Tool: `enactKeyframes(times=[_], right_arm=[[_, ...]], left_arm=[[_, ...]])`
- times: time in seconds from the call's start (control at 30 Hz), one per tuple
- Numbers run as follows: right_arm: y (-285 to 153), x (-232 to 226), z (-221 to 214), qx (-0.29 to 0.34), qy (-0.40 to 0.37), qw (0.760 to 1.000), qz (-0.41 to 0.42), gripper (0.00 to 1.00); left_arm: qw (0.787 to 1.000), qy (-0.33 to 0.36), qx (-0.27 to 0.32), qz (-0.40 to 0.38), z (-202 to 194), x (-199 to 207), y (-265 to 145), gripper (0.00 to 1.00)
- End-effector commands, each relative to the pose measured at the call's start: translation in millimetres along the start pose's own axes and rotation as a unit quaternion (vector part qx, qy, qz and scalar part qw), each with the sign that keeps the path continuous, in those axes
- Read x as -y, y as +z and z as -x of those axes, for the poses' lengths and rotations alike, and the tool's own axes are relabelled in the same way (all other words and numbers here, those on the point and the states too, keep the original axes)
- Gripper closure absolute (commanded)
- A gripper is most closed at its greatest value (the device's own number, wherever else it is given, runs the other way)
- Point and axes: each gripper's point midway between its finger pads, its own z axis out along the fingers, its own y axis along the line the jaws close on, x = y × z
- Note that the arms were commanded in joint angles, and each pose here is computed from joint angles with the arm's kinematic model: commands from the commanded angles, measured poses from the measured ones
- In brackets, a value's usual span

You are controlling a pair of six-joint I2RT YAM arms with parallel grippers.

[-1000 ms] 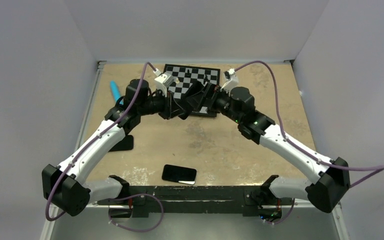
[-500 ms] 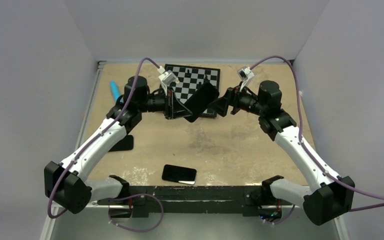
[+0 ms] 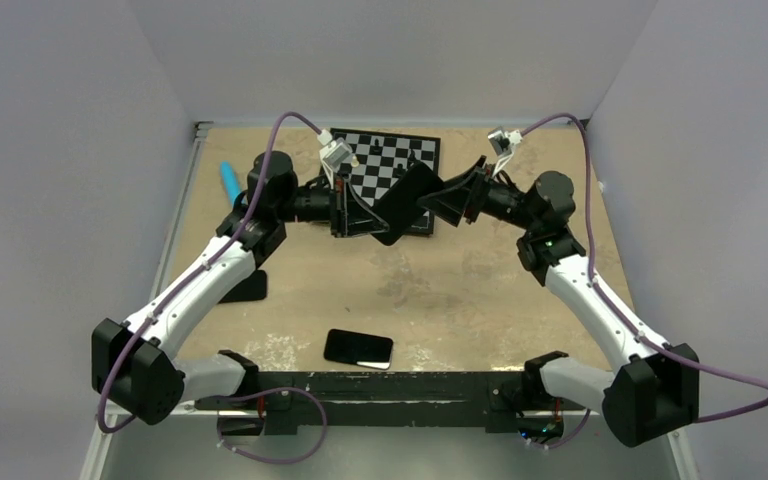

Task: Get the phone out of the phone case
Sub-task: Adjust the phone.

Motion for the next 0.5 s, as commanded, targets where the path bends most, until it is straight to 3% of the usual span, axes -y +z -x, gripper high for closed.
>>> enactKeyframes(times=[0.0, 0.17, 0.23, 0.33, 0.47], right_arm=[[1, -28, 21, 0.027, -0.007, 0.996, 0.08, 0.37], [4, -37, 24, 0.036, 0.012, 0.992, 0.121, 0.5], [6, -38, 22, 0.037, 0.017, 0.991, 0.126, 0.61], [11, -44, 18, 0.031, 0.018, 0.99, 0.138, 1.0], [11, -41, 17, 0.039, 0.033, 0.991, 0.127, 1.0]], left_arm=[[0.997, 0.044, 0.026, -0.055, 21, 22, -1, 1.0], [0.997, 0.045, 0.025, -0.065, 20, 24, -1, 1.0], [0.997, 0.041, 0.026, -0.063, 20, 24, -1, 1.0], [0.997, 0.041, 0.034, -0.05, 22, 21, -1, 0.98], [0.997, 0.055, 0.05, 0.011, 24, 14, -11, 0.62]])
